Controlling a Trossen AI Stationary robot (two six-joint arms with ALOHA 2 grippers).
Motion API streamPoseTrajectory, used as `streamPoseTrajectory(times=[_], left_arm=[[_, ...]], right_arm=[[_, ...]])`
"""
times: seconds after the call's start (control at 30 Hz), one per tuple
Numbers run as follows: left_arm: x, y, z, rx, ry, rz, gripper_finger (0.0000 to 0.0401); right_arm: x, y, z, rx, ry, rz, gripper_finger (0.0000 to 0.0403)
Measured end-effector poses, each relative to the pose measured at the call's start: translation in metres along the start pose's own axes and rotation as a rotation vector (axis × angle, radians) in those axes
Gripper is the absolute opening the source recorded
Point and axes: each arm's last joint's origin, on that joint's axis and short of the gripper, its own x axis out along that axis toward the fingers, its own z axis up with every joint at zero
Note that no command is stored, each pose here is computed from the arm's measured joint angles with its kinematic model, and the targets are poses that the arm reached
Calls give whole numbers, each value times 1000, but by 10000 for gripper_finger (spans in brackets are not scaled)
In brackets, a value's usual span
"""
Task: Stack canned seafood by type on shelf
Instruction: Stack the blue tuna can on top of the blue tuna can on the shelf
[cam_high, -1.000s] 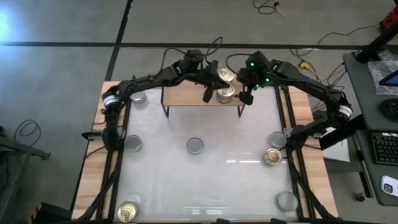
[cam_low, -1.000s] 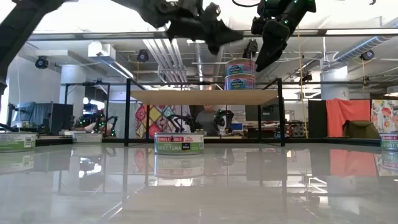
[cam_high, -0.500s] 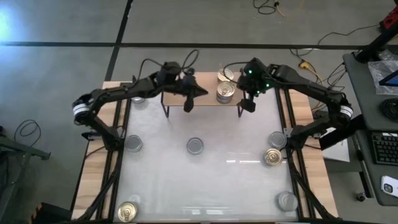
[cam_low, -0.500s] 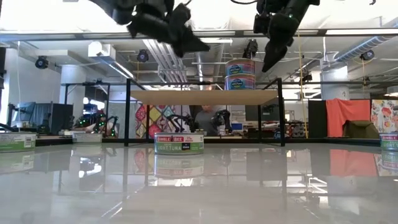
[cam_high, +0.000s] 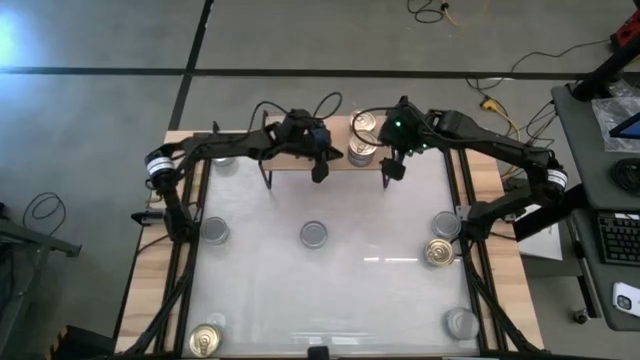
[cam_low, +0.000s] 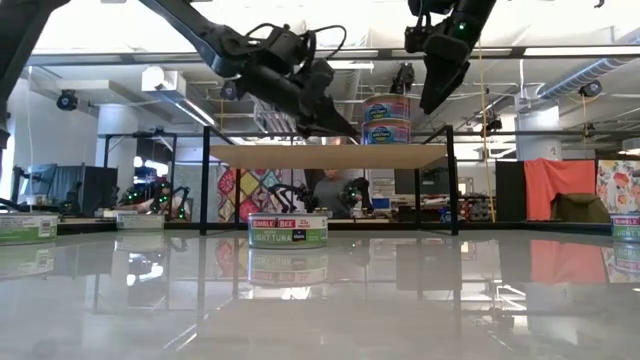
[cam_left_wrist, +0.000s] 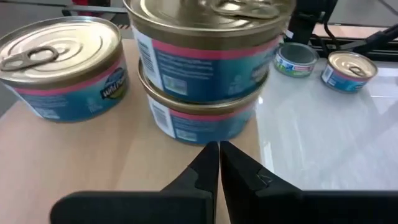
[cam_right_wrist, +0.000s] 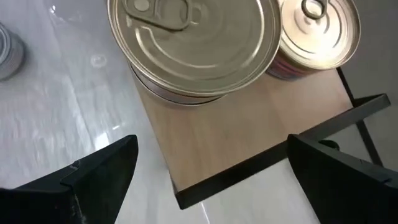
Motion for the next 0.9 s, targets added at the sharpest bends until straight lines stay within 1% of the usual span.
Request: streamPoseTrajectory(times=[0.23,0.53,0.67,0.9], left_arm=[[9,3,-2,6,-17,5,0],[9,4,0,8,-41,10,0],[10,4,-2,-7,-26,47,0],[10,4,-1,-2,-40,49,0]], right_arm=[[7,0,5,-10,-27,-6,400],[11,-2,11,-30,-99,-23,400],[11,-2,11,-38,-99,-24,400],[14,-2,12,-26,-116,-26,400]])
